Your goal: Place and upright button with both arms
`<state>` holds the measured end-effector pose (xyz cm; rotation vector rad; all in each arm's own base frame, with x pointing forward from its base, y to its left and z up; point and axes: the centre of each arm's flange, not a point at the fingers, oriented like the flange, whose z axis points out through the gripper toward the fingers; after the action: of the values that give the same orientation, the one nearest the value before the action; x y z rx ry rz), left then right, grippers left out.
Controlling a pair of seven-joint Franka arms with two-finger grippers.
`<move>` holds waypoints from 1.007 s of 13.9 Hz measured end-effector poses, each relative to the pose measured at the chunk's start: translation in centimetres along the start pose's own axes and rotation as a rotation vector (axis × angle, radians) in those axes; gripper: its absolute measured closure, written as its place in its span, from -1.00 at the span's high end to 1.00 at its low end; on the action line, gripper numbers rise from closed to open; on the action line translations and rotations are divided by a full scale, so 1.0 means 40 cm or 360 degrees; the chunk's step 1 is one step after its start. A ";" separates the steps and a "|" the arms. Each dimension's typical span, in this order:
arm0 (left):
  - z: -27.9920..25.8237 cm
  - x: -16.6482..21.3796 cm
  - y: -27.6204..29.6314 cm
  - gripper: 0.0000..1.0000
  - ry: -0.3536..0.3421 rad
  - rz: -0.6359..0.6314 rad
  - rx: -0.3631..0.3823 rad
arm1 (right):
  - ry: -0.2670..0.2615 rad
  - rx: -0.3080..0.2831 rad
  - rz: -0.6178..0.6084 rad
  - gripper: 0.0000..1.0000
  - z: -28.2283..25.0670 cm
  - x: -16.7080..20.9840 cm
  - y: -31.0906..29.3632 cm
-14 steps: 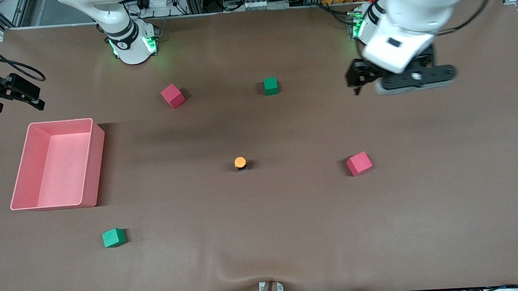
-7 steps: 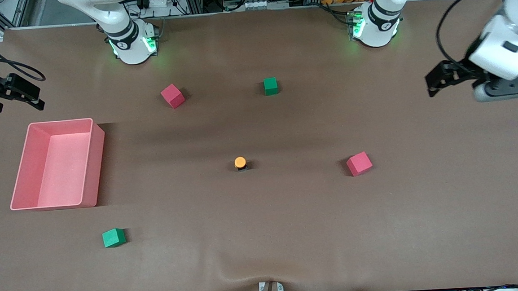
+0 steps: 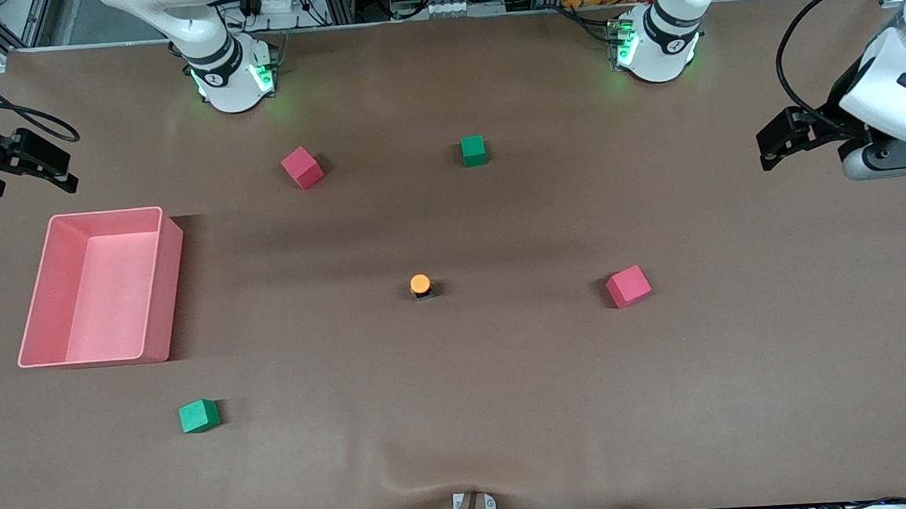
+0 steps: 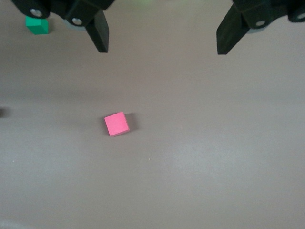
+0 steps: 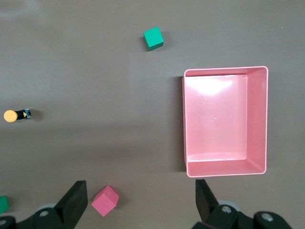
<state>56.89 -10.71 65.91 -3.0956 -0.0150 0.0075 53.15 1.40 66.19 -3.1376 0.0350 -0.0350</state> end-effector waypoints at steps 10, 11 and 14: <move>-0.010 -0.003 -0.061 1.00 0.0024 -0.0037 -0.0038 | 0.0000 0.0000 0.0000 1.00 0.000 0.000 0.000; -0.005 -0.011 -0.066 1.00 0.0022 -0.0041 -0.0037 | 0.0000 0.0000 0.0000 1.00 0.000 0.000 0.000; 0.011 -0.051 -0.083 1.00 0.0002 -0.0052 -0.0029 | 0.0000 0.0000 0.0000 1.00 0.000 0.000 0.000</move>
<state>54.80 -7.39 65.64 -3.1132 -0.0659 0.0043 53.15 1.40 66.19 -3.1376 0.0350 -0.0351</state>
